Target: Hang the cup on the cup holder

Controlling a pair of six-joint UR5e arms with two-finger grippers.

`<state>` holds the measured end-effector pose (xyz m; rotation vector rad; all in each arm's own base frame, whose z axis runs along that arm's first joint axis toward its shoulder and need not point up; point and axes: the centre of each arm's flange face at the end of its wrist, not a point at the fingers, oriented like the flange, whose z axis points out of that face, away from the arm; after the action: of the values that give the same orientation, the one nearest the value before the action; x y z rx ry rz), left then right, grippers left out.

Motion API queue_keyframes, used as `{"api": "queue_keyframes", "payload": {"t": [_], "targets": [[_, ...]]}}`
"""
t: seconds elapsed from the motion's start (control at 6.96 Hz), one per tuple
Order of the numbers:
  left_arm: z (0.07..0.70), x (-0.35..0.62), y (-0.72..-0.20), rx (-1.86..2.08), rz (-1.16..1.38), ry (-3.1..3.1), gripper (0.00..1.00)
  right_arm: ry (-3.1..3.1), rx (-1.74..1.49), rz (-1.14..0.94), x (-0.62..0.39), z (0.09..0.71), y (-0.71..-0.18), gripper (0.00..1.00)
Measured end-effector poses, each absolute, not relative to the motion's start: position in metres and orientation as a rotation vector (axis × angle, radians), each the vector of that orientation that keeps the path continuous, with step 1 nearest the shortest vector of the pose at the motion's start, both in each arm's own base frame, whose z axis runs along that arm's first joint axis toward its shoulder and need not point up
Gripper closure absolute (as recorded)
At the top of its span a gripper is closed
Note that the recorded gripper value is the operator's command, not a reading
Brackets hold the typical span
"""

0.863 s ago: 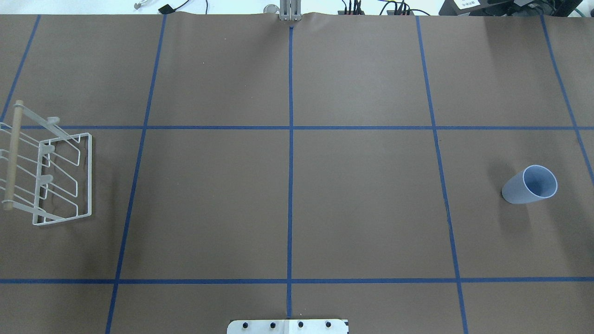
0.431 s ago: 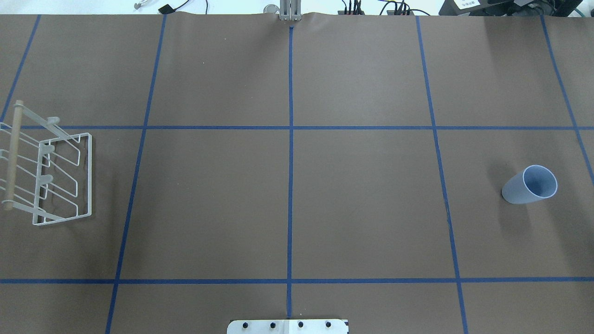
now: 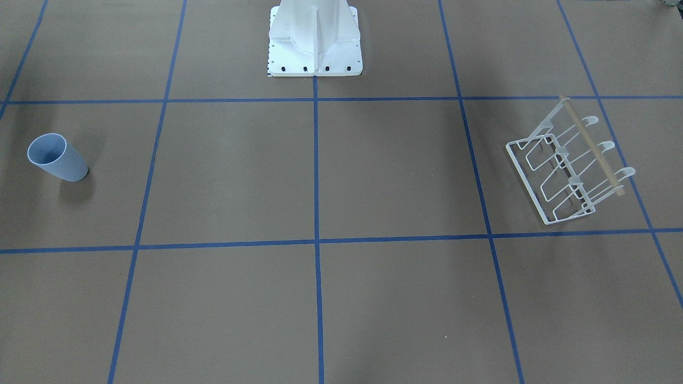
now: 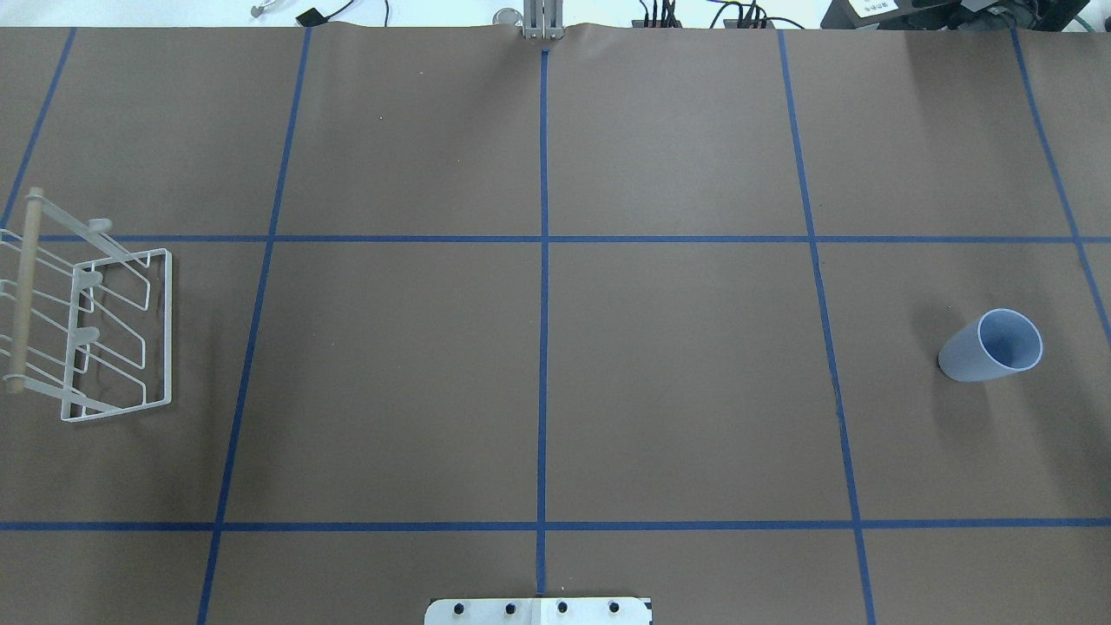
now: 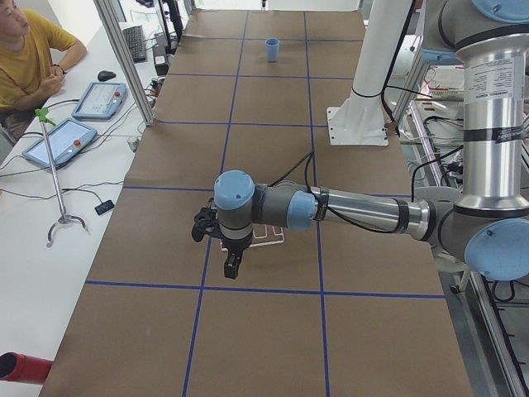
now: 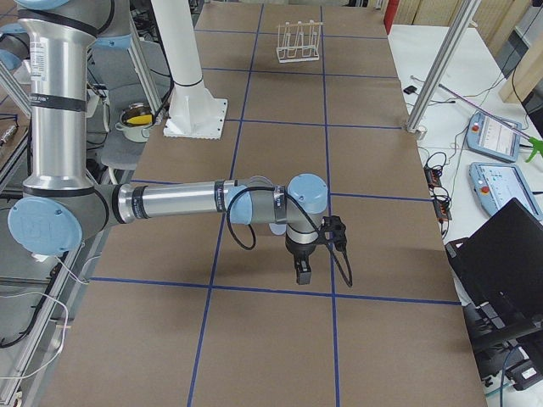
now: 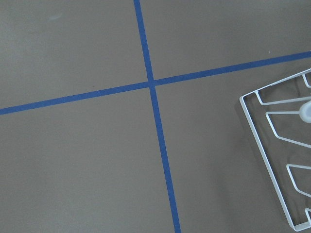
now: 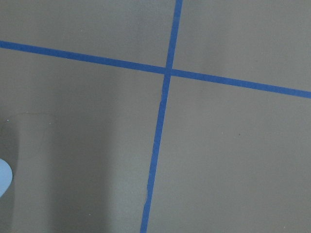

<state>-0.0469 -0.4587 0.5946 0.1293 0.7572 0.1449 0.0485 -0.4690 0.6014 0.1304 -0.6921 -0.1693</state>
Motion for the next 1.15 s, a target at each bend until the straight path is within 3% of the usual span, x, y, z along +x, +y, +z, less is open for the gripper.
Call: {"api": "queue_keyframes", "payload": {"t": [0.72,1.15], "targets": [[0.585,-0.047,-0.463,0.156,0.153,0.758,0.01,-0.948,0.287,-0.265,0.009,0.575,-0.448,0.0],[0.585,-0.047,-0.462,0.153,0.152,0.763,0.01,-0.907,0.282,-0.213,-0.056,0.574,-0.432,0.03]]}}
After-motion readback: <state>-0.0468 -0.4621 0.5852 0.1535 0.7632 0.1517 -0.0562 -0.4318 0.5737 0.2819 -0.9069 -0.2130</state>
